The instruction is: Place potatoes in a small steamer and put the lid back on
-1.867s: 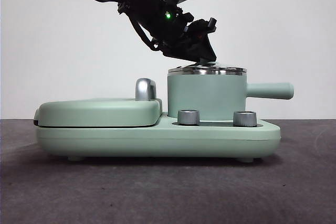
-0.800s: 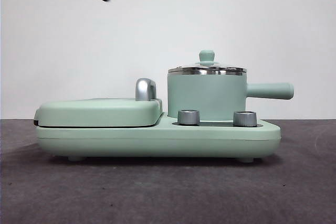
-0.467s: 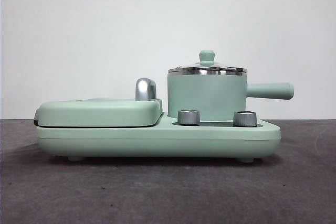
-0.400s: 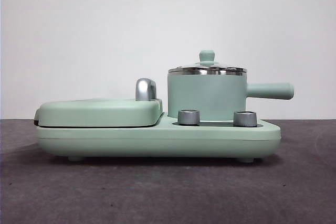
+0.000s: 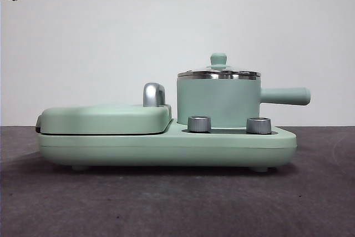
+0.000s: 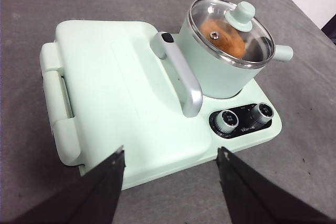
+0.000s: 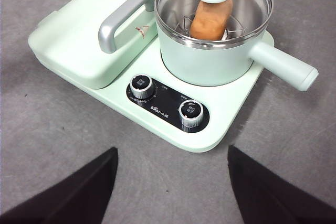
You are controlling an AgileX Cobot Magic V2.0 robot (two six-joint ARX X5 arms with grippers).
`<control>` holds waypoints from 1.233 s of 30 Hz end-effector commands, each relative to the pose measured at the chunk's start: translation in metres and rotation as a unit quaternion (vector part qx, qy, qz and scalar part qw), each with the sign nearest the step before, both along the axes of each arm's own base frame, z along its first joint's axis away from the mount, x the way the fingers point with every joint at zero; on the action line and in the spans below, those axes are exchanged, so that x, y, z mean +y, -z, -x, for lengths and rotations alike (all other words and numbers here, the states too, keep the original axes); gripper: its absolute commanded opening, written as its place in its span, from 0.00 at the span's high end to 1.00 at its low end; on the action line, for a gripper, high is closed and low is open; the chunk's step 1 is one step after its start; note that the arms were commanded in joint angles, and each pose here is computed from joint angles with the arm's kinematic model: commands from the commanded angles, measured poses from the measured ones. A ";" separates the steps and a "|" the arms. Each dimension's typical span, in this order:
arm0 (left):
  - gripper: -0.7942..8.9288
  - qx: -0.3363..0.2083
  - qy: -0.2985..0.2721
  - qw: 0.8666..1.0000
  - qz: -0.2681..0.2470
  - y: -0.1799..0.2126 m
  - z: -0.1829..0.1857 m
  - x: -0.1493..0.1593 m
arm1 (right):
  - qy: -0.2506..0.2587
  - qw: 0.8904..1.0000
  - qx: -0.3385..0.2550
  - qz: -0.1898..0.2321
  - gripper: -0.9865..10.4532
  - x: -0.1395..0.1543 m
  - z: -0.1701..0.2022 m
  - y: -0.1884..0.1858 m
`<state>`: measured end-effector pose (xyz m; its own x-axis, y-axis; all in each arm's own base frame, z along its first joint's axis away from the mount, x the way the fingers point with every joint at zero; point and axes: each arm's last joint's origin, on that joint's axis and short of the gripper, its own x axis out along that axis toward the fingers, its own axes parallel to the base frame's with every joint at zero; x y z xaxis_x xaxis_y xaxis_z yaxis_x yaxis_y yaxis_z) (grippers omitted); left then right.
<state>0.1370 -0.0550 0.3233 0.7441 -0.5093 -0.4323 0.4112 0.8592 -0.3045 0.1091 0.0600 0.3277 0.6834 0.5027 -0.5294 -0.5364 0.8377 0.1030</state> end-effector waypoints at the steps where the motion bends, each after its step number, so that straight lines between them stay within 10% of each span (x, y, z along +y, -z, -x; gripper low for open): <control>1: 0.63 -0.011 -0.001 1.000 0.007 -0.006 0.000 0.000 | 0.001 1.000 -0.003 -0.006 0.63 0.001 -0.001 -0.003; 3: 0.65 -0.013 -0.002 1.000 0.008 -0.006 0.001 0.000 | 0.003 1.000 -0.012 -0.009 0.63 0.001 0.000 -0.004; 5: 0.94 -0.015 0.000 1.000 0.005 -0.006 0.002 0.001 | 0.003 1.000 -0.011 -0.008 0.85 0.001 0.000 -0.004; 26: 0.91 -0.056 0.020 0.997 -0.040 -0.006 0.009 0.004 | -0.001 1.000 -0.020 -0.004 0.90 0.001 -0.001 -0.005; 37: 0.91 -0.165 -0.176 0.967 -0.083 0.075 0.032 0.043 | -0.001 1.000 -0.021 -0.004 0.90 0.001 -0.001 -0.005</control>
